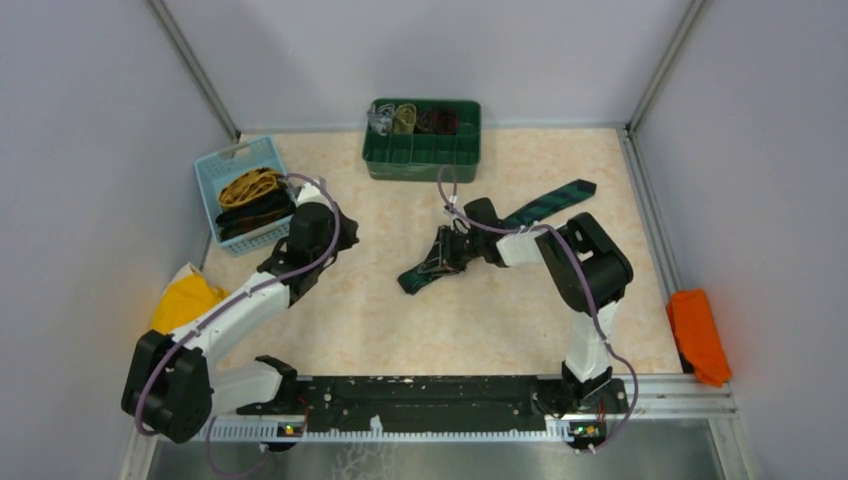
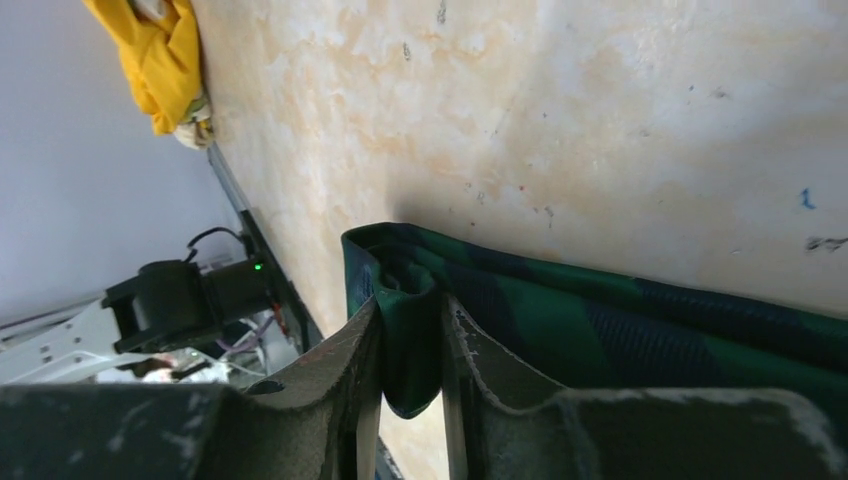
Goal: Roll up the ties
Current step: Roll the tie at the center of the board.
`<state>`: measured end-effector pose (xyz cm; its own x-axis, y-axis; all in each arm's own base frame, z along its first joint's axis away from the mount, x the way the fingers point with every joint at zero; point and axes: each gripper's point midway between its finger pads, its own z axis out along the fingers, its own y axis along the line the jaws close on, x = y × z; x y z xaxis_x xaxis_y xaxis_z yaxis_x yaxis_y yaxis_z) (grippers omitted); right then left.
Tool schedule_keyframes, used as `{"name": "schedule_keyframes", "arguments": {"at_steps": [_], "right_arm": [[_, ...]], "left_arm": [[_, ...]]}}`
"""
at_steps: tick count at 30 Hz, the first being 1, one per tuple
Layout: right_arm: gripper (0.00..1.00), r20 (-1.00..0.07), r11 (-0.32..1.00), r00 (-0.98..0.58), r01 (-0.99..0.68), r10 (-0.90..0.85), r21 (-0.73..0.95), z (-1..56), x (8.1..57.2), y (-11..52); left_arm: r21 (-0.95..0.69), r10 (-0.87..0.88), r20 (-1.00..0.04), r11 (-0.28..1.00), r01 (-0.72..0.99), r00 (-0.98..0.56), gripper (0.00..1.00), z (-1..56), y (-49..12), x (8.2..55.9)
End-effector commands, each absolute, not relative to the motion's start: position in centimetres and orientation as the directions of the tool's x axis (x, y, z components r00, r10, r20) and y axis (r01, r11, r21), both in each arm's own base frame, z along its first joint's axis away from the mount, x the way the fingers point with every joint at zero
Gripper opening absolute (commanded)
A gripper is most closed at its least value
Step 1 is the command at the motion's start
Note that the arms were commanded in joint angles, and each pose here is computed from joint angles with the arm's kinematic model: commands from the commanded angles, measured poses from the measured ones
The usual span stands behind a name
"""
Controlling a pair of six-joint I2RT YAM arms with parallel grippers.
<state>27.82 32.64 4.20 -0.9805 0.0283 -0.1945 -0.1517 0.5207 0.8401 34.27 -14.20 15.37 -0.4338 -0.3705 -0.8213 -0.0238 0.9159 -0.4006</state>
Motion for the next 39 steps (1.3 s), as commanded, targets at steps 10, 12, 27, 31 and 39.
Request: {"name": "schedule_keyframes", "arguments": {"at_steps": [10,12,27,31,39], "right_arm": [[0.42,-0.44,0.638,-0.896,-0.373,-0.059,0.673,6.4,31.1,31.4],[0.42,-0.438,0.658,-0.896,-0.372,-0.07,0.655,6.4,31.0,31.0],[0.3,-0.501,0.783,-0.844,-0.439,-0.192,0.44,5.0,30.7,30.3],[0.3,-0.576,0.781,-0.794,-0.48,-0.193,0.399,7.5,30.8,30.4],[0.35,-0.637,0.802,-0.748,-0.491,-0.187,0.34,10.4,29.7,29.3]], "left_arm": [[-0.455,-0.294,-0.825,0.852,0.259,-0.482,0.0,15.2,-20.3,34.4],[-0.463,-0.285,-0.816,0.843,0.273,-0.502,0.0,14.6,-20.9,34.4],[-0.403,-0.151,-0.778,0.865,0.3,-0.61,0.0,9.7,-23.5,37.7],[-0.392,-0.06,-0.726,0.855,0.339,-0.685,0.0,6.0,-24.9,38.2],[-0.495,0.0,-0.631,0.77,0.403,-0.776,0.0,2.4,-27.6,36.6]]}}
